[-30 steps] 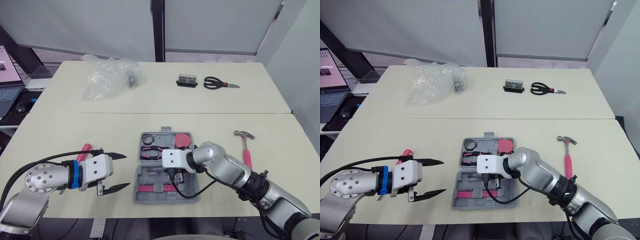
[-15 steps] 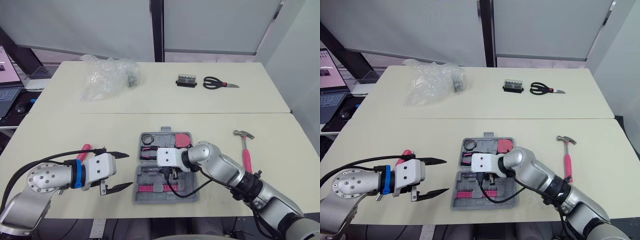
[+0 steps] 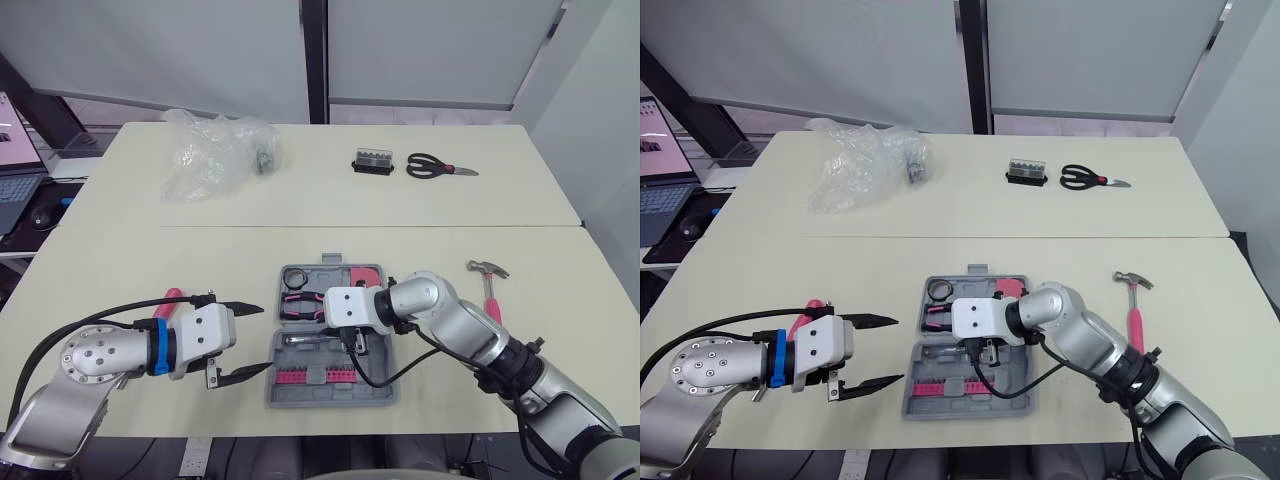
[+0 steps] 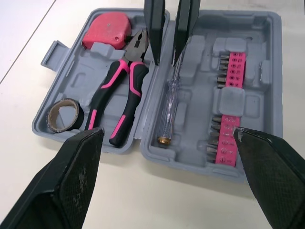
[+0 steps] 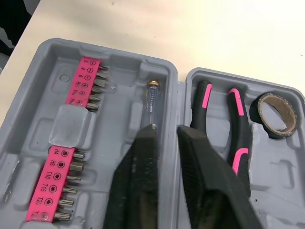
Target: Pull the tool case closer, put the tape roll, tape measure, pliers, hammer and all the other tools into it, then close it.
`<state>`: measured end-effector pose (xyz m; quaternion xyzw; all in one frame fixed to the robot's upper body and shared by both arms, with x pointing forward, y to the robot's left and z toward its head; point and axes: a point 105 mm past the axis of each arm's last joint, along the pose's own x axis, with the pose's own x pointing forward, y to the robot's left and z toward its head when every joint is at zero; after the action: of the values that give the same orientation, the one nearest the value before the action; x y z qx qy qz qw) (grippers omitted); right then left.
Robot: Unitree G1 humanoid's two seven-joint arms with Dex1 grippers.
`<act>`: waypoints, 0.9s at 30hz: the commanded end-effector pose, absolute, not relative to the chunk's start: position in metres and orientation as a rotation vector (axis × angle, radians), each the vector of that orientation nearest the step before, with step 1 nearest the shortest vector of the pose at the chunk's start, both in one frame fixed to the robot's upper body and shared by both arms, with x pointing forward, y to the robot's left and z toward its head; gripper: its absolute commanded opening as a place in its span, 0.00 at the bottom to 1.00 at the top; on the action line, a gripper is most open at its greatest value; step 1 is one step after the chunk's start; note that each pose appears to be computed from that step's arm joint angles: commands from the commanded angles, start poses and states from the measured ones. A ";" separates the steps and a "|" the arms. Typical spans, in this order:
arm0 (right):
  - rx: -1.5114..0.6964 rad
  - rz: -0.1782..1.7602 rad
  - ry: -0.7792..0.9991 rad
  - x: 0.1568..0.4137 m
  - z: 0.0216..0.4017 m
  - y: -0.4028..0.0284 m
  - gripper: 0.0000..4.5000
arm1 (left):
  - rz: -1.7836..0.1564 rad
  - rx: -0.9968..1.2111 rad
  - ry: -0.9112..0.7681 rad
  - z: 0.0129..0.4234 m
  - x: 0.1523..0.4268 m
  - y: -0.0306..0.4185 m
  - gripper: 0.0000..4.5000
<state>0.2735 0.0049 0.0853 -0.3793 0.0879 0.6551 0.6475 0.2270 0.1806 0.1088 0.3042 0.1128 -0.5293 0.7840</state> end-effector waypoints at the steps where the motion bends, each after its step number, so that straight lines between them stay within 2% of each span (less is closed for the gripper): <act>1: -0.877 1.490 0.174 0.272 0.082 0.009 0.01 | -1.155 0.667 0.195 0.116 0.226 0.173 1.00; 7: -0.865 1.485 0.186 0.273 0.071 0.012 0.01 | -1.153 0.656 0.201 0.113 0.225 0.174 1.00; 18: -0.903 1.459 0.337 0.282 0.032 -0.001 0.01 | -1.134 0.633 0.198 0.111 0.227 0.175 1.00; 22: -0.871 1.473 0.276 0.279 0.040 0.003 0.01 | -1.115 0.614 0.193 0.111 0.228 0.177 1.00; 27: -0.672 1.478 0.075 0.275 0.089 0.018 0.01 | -1.033 0.530 0.179 0.116 0.229 0.190 1.00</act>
<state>0.2752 0.0118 0.0555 -0.3275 0.0924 0.6576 0.6721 0.2261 0.1811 0.1052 0.2557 0.0997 -0.5085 0.8161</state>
